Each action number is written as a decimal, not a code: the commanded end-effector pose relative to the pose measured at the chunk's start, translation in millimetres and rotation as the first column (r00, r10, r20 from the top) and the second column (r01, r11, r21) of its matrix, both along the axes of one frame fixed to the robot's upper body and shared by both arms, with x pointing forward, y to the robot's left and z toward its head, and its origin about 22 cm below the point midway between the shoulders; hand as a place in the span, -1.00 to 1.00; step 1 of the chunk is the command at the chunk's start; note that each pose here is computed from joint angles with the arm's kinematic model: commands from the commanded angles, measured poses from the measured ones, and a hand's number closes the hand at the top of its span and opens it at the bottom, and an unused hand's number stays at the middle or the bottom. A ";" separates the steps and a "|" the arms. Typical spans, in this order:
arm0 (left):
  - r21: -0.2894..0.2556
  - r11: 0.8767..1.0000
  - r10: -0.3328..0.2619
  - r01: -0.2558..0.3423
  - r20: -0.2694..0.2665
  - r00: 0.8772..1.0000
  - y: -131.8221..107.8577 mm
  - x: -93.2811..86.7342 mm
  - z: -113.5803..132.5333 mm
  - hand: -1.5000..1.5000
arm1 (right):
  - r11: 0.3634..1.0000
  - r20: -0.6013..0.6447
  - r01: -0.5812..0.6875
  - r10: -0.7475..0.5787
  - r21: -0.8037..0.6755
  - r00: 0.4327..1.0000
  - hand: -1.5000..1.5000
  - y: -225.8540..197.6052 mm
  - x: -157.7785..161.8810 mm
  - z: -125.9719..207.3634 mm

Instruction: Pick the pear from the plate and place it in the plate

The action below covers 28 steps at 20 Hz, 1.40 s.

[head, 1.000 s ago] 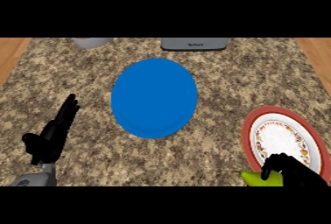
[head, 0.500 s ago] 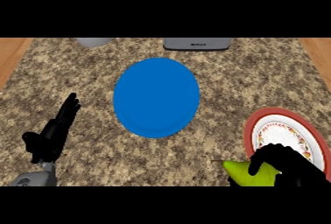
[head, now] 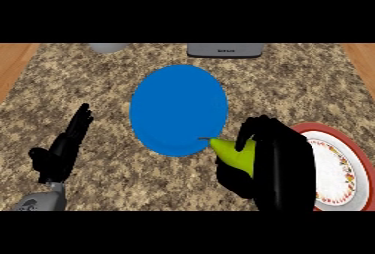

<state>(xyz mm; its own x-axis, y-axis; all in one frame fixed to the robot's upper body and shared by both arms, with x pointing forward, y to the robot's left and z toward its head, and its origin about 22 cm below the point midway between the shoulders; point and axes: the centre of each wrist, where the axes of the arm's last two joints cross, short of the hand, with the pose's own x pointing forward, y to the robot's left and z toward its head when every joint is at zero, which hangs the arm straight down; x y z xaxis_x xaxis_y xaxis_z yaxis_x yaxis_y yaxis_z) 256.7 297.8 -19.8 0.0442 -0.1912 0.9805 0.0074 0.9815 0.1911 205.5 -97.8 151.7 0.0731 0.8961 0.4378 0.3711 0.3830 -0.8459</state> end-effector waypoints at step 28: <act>-0.006 0.999 -0.043 0.043 0.013 0.999 -18.5 3.7 -8.0 0.00 | 0.909 -0.071 0.112 -0.091 0.401 0.993 -1.00 77.4 169.8 -62.8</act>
